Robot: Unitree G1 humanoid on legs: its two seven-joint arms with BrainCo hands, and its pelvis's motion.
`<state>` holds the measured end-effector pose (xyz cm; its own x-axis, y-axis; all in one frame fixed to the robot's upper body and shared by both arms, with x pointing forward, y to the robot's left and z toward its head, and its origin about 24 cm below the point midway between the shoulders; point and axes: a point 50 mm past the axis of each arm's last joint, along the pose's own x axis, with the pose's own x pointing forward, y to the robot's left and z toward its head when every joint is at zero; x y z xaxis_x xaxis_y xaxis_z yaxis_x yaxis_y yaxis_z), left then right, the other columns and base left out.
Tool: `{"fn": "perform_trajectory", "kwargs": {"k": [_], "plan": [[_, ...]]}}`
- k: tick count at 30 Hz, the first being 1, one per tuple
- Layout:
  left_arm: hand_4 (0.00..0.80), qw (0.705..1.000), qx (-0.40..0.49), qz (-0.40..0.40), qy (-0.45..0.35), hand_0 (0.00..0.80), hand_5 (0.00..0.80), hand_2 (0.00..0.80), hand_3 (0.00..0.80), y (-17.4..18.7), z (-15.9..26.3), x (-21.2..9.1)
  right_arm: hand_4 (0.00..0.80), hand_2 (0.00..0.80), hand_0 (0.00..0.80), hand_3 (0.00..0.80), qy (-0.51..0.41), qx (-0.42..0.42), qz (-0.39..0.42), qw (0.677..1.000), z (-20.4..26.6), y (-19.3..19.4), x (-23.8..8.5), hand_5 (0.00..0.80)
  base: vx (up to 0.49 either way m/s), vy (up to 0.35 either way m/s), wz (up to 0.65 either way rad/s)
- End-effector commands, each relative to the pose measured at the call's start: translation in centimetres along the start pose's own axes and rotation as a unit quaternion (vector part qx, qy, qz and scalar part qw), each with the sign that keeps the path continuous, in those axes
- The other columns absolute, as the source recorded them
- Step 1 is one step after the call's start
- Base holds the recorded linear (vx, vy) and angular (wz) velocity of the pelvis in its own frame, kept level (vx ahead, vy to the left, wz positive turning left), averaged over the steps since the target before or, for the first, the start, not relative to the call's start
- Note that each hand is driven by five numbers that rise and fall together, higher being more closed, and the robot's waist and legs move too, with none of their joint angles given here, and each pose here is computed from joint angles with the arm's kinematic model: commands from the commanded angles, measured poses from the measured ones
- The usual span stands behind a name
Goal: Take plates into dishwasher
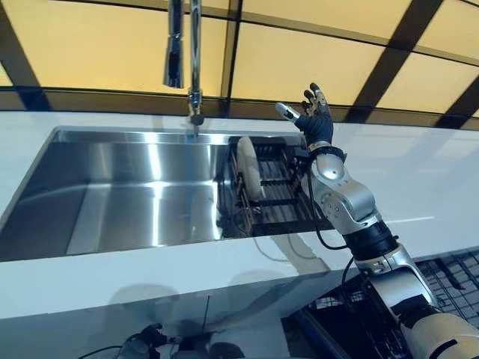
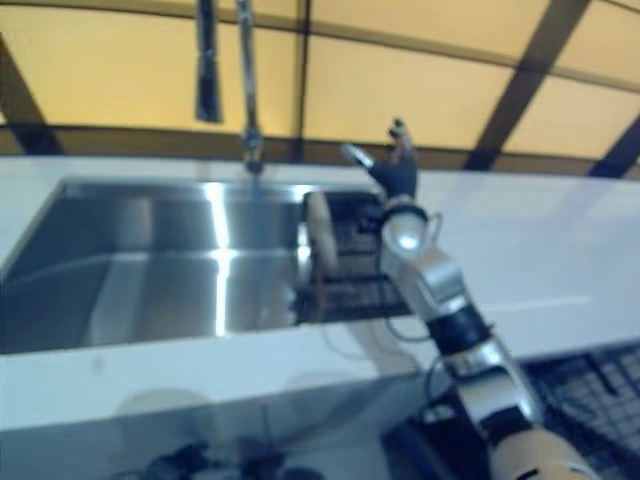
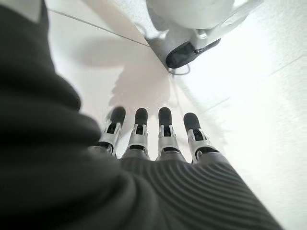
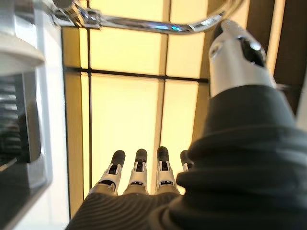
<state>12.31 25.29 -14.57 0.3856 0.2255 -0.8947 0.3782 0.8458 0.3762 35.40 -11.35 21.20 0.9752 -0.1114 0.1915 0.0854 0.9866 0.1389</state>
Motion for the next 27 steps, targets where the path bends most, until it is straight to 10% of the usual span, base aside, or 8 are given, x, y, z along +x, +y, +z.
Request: {"fn": "perform_trajectory", "kwargs": {"k": [1, 27], "plan": [[0.0, 0.999, 0.035, 0.002, -0.025, 0.0, 0.0, 0.0, 0.0, 0.0, 2.8, 0.4, 0.0, 0.0, 0.0, 0.0, -0.086, -0.001, 0.005, 0.996, 5.4, 1.2, 1.4, 0.0, -0.003, 0.01, 0.16], [0.0, 0.999, 0.049, 0.019, -0.012, 0.0, 0.0, 0.0, 0.0, 1.5, 2.7, 0.3, 0.0, 0.0, 0.0, 0.0, 0.017, -0.135, 0.016, 0.991, 3.5, -2.7, 4.1, 0.0, 0.002, -0.01, 0.09]]}}
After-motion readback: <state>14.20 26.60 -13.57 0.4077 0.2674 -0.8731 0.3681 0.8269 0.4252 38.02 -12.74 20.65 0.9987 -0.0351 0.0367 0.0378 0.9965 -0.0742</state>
